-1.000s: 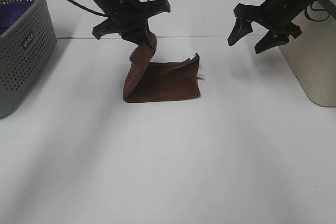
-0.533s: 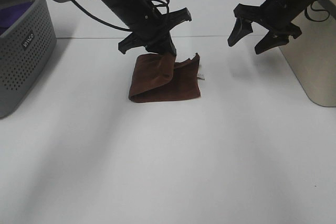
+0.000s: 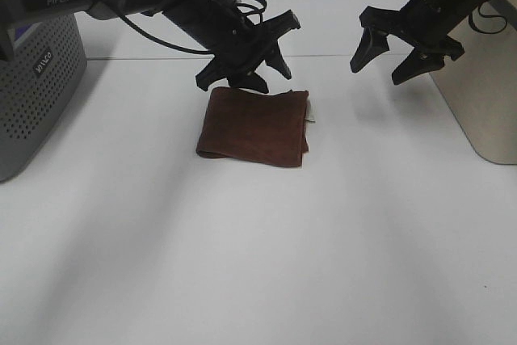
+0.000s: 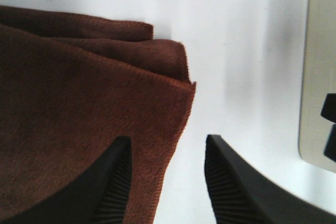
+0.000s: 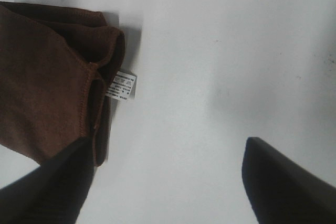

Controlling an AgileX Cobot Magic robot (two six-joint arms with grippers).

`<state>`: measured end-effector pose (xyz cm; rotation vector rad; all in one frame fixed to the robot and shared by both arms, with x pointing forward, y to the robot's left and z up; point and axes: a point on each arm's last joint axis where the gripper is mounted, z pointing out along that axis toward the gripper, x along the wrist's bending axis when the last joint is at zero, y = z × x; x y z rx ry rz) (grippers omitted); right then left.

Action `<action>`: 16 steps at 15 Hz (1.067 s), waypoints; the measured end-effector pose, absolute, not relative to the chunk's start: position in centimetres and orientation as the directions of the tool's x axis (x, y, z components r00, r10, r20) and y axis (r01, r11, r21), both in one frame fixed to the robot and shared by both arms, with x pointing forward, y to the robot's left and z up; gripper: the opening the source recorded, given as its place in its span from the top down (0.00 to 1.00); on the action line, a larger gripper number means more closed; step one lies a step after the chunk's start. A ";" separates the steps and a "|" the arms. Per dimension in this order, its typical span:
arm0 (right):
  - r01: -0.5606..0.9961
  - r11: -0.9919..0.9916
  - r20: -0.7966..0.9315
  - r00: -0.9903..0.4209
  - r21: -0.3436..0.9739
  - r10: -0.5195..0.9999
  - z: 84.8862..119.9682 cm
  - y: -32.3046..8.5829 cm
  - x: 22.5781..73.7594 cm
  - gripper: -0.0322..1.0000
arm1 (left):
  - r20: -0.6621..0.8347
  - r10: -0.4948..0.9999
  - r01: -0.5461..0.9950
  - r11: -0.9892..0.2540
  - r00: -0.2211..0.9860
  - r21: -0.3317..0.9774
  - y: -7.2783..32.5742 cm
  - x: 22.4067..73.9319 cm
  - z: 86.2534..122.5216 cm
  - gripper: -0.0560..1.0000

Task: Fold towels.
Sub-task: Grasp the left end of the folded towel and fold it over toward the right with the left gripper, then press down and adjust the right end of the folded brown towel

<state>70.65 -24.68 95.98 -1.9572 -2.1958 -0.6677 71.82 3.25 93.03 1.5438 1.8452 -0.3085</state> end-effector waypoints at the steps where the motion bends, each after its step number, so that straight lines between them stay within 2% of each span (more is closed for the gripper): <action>1: 0.970 0.066 0.379 -0.154 0.235 0.913 96.0 -24.7 70.6 0.24 | -0.647 0.762 0.932 0.260 -0.037 0.252 3.2 71.8 93.1 0.54; 4: 0.977 0.085 0.428 -0.162 0.194 0.889 96.1 -24.3 70.1 0.24 | -0.636 0.771 0.938 0.215 0.008 0.272 3.6 71.9 93.4 0.53; 7: 0.977 0.114 0.600 -0.203 0.183 0.774 97.1 -22.7 69.6 0.24 | -0.612 0.790 0.968 0.190 -0.050 0.166 6.8 72.2 93.1 0.53; 8: 0.976 0.108 0.679 -0.210 0.189 0.703 97.7 -21.4 69.4 0.24 | -0.595 0.797 0.973 0.205 -0.103 0.107 9.1 72.9 91.8 0.53; 13: 0.947 0.165 0.664 -0.311 0.275 0.680 97.8 -14.6 68.7 0.24 | -0.560 0.823 0.978 0.182 -0.094 0.103 9.8 73.3 88.5 0.53; 16: 0.944 0.127 0.673 -0.307 0.303 0.673 97.6 -13.3 69.0 0.24 | -0.549 0.830 0.980 0.179 -0.103 0.087 9.8 73.3 87.1 0.53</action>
